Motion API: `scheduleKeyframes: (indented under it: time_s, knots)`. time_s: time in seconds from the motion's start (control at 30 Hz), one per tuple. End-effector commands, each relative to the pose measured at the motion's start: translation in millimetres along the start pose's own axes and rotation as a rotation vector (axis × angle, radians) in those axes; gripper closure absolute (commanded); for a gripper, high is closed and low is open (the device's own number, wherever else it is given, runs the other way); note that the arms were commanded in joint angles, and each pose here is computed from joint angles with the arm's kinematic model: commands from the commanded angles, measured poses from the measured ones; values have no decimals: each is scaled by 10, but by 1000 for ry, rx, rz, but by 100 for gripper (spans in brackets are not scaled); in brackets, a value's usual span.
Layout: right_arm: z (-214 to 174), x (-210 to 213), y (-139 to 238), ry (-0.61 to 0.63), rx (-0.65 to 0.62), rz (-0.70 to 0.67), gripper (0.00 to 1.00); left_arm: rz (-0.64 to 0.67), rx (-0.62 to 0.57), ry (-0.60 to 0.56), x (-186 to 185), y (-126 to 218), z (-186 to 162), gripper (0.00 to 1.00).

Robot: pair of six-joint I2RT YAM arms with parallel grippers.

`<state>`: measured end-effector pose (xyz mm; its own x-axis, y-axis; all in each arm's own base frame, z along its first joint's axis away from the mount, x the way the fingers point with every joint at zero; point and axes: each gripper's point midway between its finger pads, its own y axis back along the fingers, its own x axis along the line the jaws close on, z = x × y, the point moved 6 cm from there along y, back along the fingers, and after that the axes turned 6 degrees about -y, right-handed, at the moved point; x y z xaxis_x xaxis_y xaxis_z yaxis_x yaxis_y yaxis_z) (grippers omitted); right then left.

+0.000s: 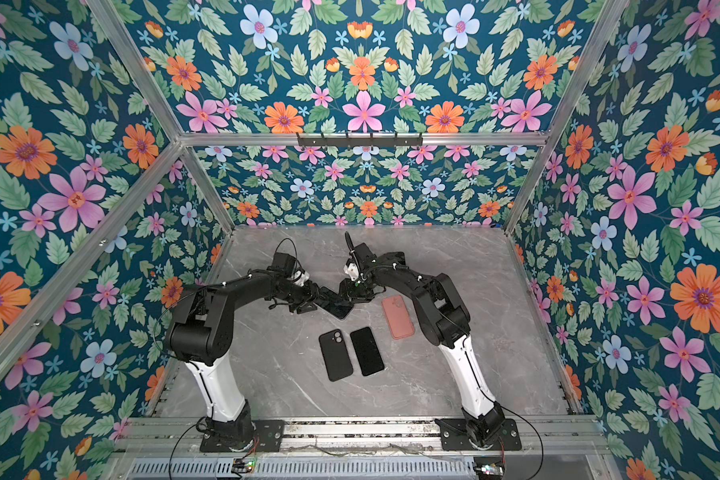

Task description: Put the phone into the phone case

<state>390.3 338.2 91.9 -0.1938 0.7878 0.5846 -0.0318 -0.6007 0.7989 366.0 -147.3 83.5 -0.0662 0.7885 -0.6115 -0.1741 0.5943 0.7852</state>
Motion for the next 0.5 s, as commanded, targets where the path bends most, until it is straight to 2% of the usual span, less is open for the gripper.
scheduleKeyframes:
  time_s: [0.0,0.23,0.47]
  knots:
    - [-37,55,17,17,26,47,47,2,0,-13,-14,-35,48,45]
    - [-171,48,36,-25,39,82,55,-8,10,-43,-141,-157,183,46]
    - [-264,-30,32,-98,24,49,56,-12,-9,-72,-245,-168,365,47]
